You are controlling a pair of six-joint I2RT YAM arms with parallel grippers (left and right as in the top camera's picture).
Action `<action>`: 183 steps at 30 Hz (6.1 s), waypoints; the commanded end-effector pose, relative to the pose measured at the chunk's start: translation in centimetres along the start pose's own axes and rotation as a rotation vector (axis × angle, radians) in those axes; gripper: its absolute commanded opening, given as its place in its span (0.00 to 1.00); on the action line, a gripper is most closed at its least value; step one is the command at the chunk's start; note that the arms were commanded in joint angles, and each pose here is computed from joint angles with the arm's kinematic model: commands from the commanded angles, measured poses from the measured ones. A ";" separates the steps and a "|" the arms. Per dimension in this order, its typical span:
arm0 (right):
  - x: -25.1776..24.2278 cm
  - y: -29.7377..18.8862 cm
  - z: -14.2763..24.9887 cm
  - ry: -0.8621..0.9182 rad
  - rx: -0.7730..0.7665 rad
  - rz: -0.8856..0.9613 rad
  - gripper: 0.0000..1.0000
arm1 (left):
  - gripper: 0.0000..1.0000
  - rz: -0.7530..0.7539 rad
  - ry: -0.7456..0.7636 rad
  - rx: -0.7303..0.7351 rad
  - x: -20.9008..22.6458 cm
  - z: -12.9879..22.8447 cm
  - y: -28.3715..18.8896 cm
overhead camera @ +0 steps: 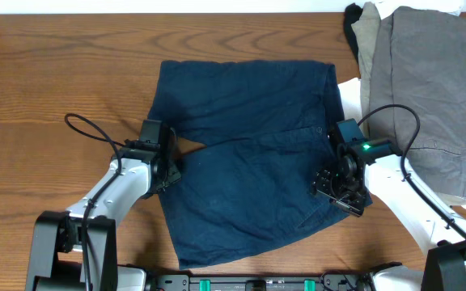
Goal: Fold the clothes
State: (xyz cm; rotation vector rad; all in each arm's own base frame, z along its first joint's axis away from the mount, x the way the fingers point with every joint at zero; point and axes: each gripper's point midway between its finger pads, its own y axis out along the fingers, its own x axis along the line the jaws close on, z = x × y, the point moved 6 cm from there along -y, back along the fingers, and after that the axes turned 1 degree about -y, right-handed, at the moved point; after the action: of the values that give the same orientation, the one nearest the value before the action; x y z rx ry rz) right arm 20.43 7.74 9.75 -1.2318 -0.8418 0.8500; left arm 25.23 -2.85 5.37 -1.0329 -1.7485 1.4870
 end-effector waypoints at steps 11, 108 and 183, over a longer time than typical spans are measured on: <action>0.3 -0.1 0.1 -0.051 -0.013 -0.013 0.79 | 0.55 -0.089 0.011 0.087 1.0 0.6 4.2; -1.0 3.3 -0.5 0.033 -0.096 0.001 0.28 | 0.06 -0.044 -0.129 0.474 5.6 11.4 -1.8; -0.4 -8.8 -14.5 0.006 -0.626 -0.041 0.01 | 0.06 0.481 0.152 -0.716 -10.5 -13.9 -11.6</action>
State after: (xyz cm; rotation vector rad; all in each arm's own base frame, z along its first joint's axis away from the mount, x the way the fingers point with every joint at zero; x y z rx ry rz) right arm 33.15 2.66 17.10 -1.5960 -1.2502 0.5069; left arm 38.86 -6.88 19.23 -2.0350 -1.9206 1.0833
